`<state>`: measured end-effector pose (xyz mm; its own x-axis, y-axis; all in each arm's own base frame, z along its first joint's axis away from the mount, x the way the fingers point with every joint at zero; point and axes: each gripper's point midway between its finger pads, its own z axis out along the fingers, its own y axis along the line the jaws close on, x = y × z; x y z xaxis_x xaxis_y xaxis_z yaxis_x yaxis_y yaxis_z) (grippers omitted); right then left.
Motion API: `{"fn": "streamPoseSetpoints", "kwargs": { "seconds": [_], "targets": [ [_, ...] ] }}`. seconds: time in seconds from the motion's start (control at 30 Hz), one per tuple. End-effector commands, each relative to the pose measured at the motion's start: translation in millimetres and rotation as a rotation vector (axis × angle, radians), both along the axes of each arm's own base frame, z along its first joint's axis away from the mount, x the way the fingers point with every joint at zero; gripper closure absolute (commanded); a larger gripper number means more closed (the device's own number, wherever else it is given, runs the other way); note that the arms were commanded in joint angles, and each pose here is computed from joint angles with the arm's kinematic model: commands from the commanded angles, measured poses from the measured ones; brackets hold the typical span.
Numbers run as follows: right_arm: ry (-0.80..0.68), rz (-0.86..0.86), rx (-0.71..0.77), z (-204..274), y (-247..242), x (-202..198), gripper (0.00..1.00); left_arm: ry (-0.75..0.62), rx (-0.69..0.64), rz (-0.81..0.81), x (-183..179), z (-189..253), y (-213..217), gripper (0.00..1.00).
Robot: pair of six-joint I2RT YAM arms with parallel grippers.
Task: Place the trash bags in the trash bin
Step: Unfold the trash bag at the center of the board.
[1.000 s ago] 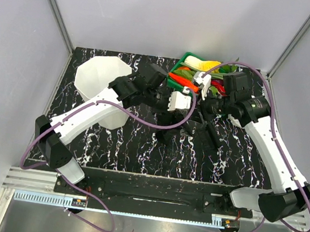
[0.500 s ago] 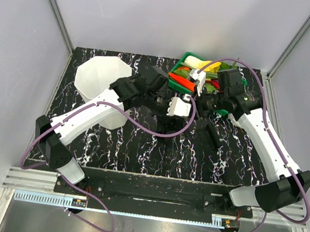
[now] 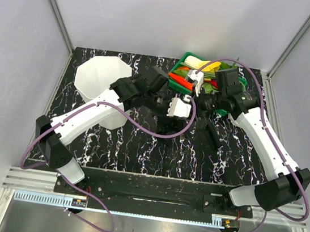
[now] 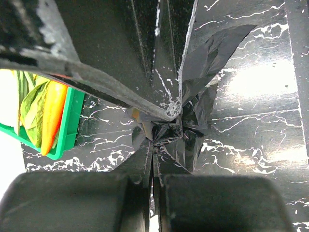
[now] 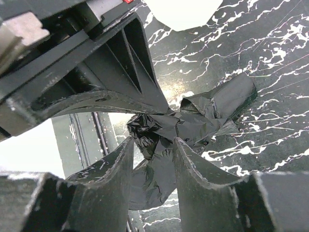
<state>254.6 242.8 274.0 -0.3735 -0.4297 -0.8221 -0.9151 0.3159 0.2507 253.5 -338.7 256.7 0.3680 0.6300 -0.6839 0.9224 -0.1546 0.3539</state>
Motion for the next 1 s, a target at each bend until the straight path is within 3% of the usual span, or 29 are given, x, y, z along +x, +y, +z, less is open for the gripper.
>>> {"fn": "streamPoseSetpoints", "kwargs": {
  "seconds": [0.0, 0.43, 0.97],
  "targets": [
    [-0.017, 0.042, 0.028, 1, 9, -2, 0.56, -0.017, -0.055, -0.044, -4, 18, -9, 1.00],
    [-0.008, 0.053, 0.016, -8, 10, -3, 0.58, -0.015, -0.049, -0.042, -4, 15, -9, 1.00],
    [-0.057, 0.048, 0.028, 13, 5, -10, 0.60, -0.024, 0.006, -0.027, 3, -3, -4, 1.00]
  ]
}}
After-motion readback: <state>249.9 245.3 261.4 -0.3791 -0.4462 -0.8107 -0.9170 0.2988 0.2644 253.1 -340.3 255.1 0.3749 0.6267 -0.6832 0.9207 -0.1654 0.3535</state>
